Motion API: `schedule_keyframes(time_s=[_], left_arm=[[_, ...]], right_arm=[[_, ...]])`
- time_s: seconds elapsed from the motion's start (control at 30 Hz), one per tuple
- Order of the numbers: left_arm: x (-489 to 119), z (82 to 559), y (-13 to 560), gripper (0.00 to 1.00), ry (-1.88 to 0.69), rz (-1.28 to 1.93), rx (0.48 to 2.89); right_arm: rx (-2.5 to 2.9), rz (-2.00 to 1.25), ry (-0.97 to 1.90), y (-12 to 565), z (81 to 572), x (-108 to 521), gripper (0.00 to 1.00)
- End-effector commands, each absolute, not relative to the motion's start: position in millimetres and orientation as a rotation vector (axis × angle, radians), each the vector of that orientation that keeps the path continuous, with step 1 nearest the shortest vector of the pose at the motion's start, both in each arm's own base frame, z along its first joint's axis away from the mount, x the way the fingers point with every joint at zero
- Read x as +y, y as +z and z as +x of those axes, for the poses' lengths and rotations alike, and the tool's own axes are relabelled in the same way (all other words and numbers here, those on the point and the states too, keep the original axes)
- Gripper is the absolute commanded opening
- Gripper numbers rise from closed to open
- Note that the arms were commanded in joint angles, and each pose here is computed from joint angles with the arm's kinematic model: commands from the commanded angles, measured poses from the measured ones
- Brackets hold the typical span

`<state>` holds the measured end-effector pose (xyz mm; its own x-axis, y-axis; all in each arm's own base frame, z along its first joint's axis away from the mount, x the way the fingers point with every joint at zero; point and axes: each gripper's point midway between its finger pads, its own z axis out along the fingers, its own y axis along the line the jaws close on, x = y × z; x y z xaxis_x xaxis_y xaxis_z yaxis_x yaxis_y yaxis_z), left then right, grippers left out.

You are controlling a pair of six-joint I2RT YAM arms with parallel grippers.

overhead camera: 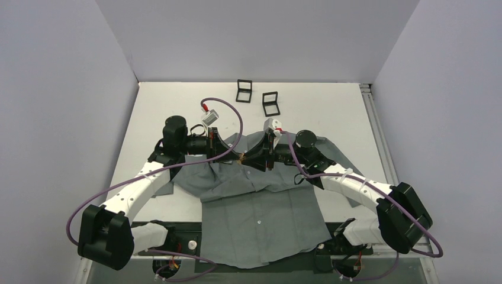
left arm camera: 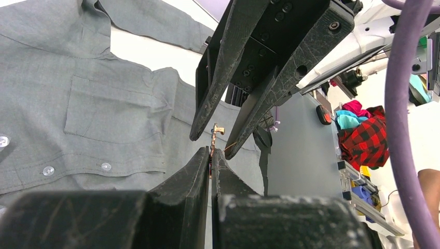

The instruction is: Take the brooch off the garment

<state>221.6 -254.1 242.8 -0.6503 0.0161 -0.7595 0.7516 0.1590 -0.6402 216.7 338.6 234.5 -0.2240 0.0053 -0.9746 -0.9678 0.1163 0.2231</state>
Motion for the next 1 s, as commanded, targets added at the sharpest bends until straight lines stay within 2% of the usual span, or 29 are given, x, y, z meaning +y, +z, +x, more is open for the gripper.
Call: schedule_keyframes(time_s=[0.0,0.5,0.8,0.97], left_arm=[[-258,214,252,0.0,-1.561,0.811,1.762],[-257,214,254,0.0,-1.534,0.828,1.76],[-257,216,255,0.0,-1.53,0.827,1.759],[-257,215,256,0.0,-1.538,0.828,1.754]], right_arm=[[1.343,-1.007,1.281,252,222,339,0.26],[1.374,-0.792,1.425,264,246,337,0.13],[1.391,-0.88,1.421,250,236,342,0.12],[1.405,-0.924,1.433,243,229,345,0.15]])
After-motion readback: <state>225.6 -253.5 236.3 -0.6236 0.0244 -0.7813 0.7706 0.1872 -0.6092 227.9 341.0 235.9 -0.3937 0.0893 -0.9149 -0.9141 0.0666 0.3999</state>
